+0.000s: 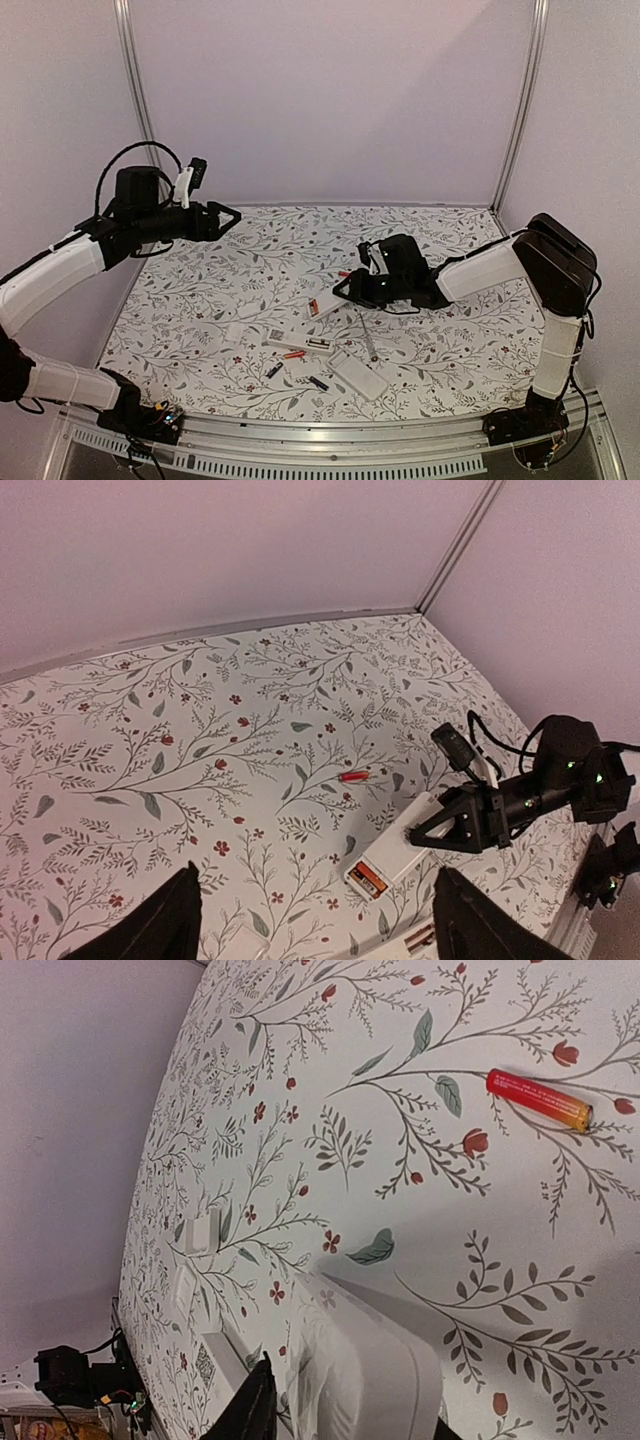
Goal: Unload the batteries from the remote control
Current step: Place the remote control without the battery cover at the center of the board.
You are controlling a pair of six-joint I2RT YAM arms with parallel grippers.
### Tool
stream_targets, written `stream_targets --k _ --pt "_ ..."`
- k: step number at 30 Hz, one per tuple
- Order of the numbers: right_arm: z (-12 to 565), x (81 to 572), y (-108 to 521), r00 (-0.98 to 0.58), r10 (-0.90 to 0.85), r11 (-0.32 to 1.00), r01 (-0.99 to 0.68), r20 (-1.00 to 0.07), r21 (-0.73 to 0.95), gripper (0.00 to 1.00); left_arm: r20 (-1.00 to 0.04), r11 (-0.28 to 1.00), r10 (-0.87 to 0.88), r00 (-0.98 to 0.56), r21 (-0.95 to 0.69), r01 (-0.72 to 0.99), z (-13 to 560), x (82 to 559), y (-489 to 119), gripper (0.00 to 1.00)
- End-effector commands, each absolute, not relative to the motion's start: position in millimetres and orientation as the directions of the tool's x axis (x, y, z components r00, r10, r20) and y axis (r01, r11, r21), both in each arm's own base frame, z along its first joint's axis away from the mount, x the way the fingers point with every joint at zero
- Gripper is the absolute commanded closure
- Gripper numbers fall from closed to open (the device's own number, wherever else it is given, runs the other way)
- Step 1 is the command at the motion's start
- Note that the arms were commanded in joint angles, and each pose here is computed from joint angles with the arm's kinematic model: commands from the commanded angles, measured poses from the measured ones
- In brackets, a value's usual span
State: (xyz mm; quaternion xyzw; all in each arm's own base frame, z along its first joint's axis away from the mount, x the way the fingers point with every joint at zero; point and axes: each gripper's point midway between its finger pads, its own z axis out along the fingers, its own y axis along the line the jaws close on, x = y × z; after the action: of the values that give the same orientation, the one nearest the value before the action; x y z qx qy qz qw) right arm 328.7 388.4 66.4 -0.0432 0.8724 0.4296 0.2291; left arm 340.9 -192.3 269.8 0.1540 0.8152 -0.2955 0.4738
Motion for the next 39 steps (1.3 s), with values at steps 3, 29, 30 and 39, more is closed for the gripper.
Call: stream_targets --k 3,29,30,39 --pt "54.2 332.2 380.9 -0.881 0.098 0.691 -0.274 -0.462 0.669 0.59 -0.850 0.784 -0.023 -0.527 -0.343 0.517 258.5 344.5 -188.6 0.21" --pt "33.0 376.8 352.4 -0.816 -0.032 0.882 -0.295 -0.577 0.369 0.42 -0.834 0.778 -0.014 -0.552 -0.356 0.517 252.6 345.1 -190.4 0.21" --pt "33.6 380.1 348.9 -0.808 -0.025 0.893 -0.283 -0.588 0.351 0.41 -0.835 0.779 -0.014 -0.550 -0.355 0.518 253.0 345.0 -190.4 0.21" --pt "53.0 377.1 333.9 -0.793 -0.026 0.912 -0.268 -0.609 0.310 0.35 -0.853 0.802 -0.059 -0.519 -0.350 0.484 263.1 346.9 -175.9 0.20"
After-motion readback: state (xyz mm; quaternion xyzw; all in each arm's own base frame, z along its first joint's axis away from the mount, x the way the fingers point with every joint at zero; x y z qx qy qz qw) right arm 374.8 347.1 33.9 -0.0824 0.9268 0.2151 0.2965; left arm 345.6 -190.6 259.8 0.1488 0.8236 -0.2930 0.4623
